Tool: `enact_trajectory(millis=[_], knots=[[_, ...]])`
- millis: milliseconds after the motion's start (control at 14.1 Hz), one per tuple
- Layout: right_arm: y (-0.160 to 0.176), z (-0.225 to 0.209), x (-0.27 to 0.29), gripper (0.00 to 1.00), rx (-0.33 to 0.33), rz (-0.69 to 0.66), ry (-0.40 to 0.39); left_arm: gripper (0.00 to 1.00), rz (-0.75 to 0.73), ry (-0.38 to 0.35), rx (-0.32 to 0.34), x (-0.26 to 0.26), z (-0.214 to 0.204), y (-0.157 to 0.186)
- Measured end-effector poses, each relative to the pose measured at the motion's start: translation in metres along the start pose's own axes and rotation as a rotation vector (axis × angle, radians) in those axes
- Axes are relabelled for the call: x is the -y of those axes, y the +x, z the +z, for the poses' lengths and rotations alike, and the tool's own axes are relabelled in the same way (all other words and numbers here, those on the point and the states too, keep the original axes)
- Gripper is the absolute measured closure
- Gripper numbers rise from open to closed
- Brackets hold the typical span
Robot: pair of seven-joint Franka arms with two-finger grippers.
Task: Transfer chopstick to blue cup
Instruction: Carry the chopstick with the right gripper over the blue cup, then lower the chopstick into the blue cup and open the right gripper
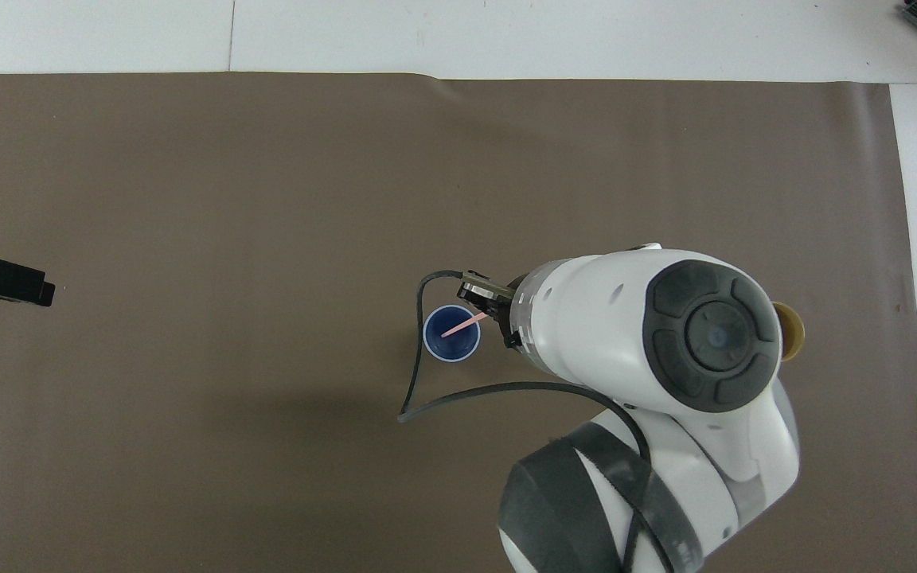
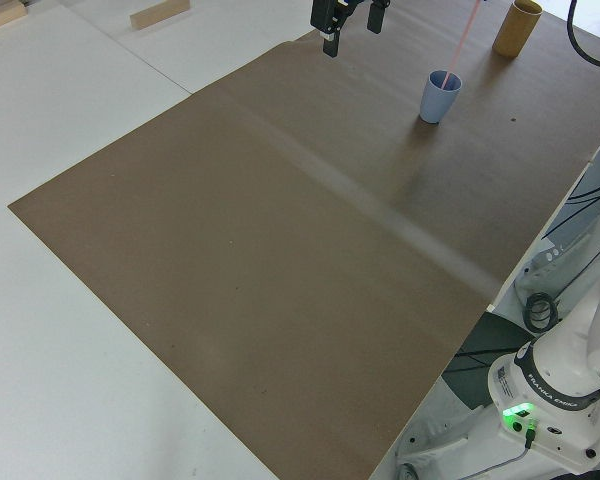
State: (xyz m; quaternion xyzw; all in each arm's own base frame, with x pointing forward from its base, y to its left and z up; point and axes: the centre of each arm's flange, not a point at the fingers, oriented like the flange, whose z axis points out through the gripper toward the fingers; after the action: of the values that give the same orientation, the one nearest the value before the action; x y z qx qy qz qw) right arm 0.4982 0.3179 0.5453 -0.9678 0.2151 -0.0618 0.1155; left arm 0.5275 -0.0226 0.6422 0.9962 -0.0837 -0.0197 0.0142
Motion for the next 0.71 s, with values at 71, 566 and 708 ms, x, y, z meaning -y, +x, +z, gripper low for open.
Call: enact_trajectory(millis=[71,566,708], knots=[[-0.004,0.008,0.000,0.91,-0.010,-0.012,0.006,0.00,0.000,0.000,0.000,0.000,0.000,0.000],[-0.016,0.032,-0.004,0.77,-0.022,-0.096,-0.007,0.00,0.000,0.000,0.000,0.000,0.000,0.000],[-0.016,0.031,-0.004,0.76,-0.023,-0.096,-0.006,0.00,0.000,0.000,0.000,0.000,0.000,0.000]])
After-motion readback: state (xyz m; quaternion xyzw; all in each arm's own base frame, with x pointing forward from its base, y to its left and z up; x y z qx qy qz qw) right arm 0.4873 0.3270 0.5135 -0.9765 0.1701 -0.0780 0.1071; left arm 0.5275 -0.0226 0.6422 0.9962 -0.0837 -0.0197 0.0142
